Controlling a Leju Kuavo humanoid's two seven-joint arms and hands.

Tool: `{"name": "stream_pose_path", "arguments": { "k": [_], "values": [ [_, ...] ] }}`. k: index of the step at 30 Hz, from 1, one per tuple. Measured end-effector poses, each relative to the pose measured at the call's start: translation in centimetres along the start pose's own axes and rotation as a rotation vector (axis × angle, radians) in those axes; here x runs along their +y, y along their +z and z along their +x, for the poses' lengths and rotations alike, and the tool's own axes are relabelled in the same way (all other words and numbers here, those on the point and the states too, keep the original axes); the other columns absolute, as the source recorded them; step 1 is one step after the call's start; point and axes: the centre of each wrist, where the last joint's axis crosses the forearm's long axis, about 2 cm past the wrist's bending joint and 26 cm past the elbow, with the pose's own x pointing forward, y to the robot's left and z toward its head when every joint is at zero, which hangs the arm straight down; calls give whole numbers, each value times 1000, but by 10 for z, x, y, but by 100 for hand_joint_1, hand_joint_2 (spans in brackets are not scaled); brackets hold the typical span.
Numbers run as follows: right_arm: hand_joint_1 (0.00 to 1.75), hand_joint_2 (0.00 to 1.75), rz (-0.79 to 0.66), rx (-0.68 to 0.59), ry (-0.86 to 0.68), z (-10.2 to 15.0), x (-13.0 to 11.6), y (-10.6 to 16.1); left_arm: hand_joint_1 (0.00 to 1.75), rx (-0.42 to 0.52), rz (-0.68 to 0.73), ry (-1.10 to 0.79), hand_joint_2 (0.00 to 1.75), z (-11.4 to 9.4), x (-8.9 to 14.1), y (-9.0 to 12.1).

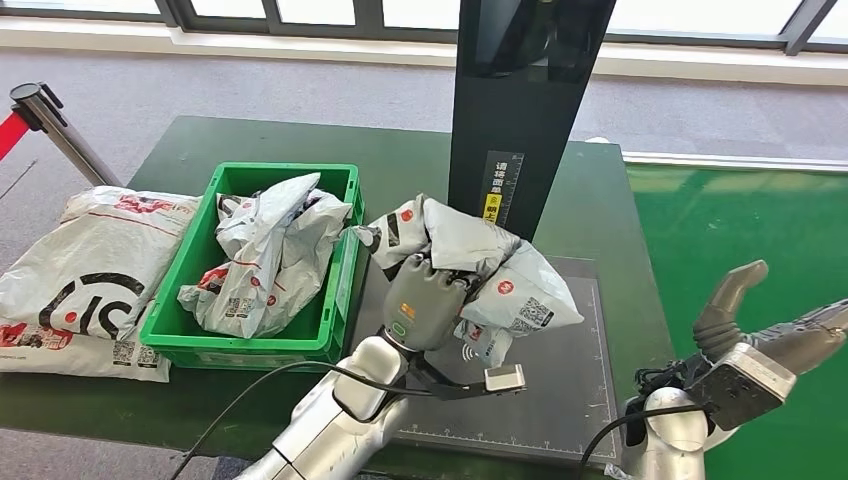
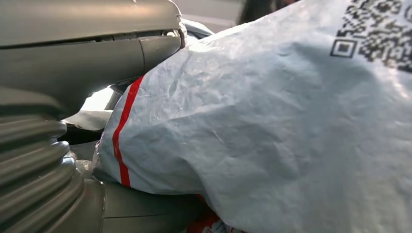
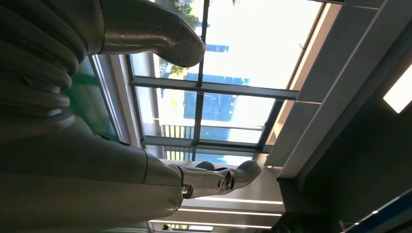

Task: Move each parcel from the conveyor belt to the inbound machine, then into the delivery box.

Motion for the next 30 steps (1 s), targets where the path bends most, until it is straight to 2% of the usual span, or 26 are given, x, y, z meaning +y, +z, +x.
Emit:
{"name": "stream_pose_path", "arguments": {
  "k": [8,11,18,22,30],
  "values": [
    [0,175,-5,2,-7,0,2,-2,175,130,153,-29,175,-11,31,-16],
    [0,175,-6,2,-8,0,2,-2,175,147,193,-46,175,-22,40,-16],
    [0,175,-8,6,-5,0,-2,0,175,205,215,-88,175,-75,48,-5],
    [0,175,-9,9,-2,1,-5,3,175,335,208,-93,175,-114,48,12],
    [0,175,-13,16,-6,1,-7,4,175,493,188,-100,175,-152,44,43]
  ]
}}
